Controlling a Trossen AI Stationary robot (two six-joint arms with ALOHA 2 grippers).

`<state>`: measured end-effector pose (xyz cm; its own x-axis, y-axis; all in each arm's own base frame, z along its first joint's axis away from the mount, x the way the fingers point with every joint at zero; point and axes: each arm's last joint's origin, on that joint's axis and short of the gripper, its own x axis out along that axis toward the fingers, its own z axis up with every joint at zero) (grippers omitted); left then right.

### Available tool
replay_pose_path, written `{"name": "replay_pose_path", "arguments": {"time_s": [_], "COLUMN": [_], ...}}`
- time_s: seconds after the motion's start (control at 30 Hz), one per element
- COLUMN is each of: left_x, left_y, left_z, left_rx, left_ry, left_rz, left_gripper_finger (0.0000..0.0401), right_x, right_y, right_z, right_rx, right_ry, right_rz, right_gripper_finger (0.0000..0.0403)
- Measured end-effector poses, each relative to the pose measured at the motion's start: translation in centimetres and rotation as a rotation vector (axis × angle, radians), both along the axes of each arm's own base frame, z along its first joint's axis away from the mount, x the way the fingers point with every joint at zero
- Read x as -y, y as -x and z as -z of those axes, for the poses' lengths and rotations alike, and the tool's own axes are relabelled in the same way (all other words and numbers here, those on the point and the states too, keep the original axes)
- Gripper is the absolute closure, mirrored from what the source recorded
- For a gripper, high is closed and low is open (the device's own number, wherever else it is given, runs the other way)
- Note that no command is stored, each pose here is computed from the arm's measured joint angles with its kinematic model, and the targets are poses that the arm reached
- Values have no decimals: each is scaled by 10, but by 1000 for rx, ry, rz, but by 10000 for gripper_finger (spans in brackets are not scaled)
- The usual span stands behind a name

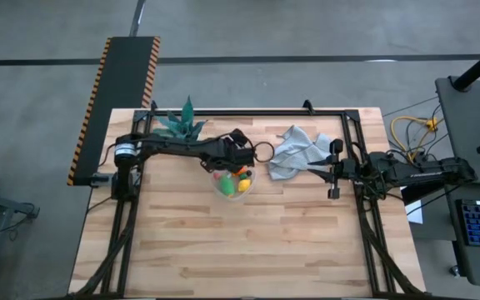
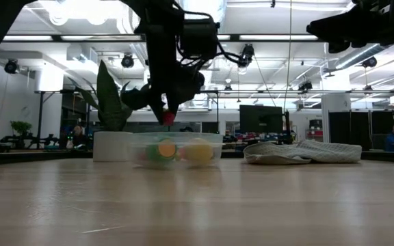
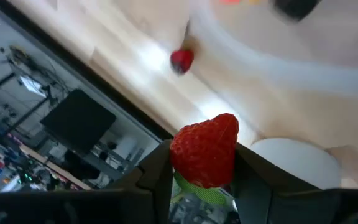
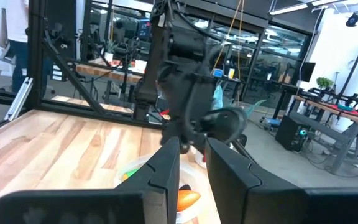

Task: Pick and placing Produce into tupperware
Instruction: Put the red strawberry into the transparent bin

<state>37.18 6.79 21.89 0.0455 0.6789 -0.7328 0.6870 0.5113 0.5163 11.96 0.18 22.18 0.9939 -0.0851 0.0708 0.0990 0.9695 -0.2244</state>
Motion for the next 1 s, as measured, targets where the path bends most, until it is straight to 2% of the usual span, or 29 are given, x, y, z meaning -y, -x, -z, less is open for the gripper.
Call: {"name": "replay_pose_path", "arguments": {"time_s": [0.23,0.47,0.8,1.0], "left_x": [27,47,46,45], "left_y": [-4,-9,-11,-14], "left_z": [1,4,10,16], "left_rx": [24,138,165,166], "left_ry": [35,265,374,374], "left_rz": [53,36,-13,-15], "left_gripper_finger": [292,292,292,232], "right_x": [0,0,0,0], "right_y": [0,0,0,0], "right_z": [0,0,0,0], "right_rx": [1,1,3,3], "right_ry": [0,0,-8,-8], "right_rz": [0,0,-1,-1], "right_gripper_finger": [332,332,332,332]}}
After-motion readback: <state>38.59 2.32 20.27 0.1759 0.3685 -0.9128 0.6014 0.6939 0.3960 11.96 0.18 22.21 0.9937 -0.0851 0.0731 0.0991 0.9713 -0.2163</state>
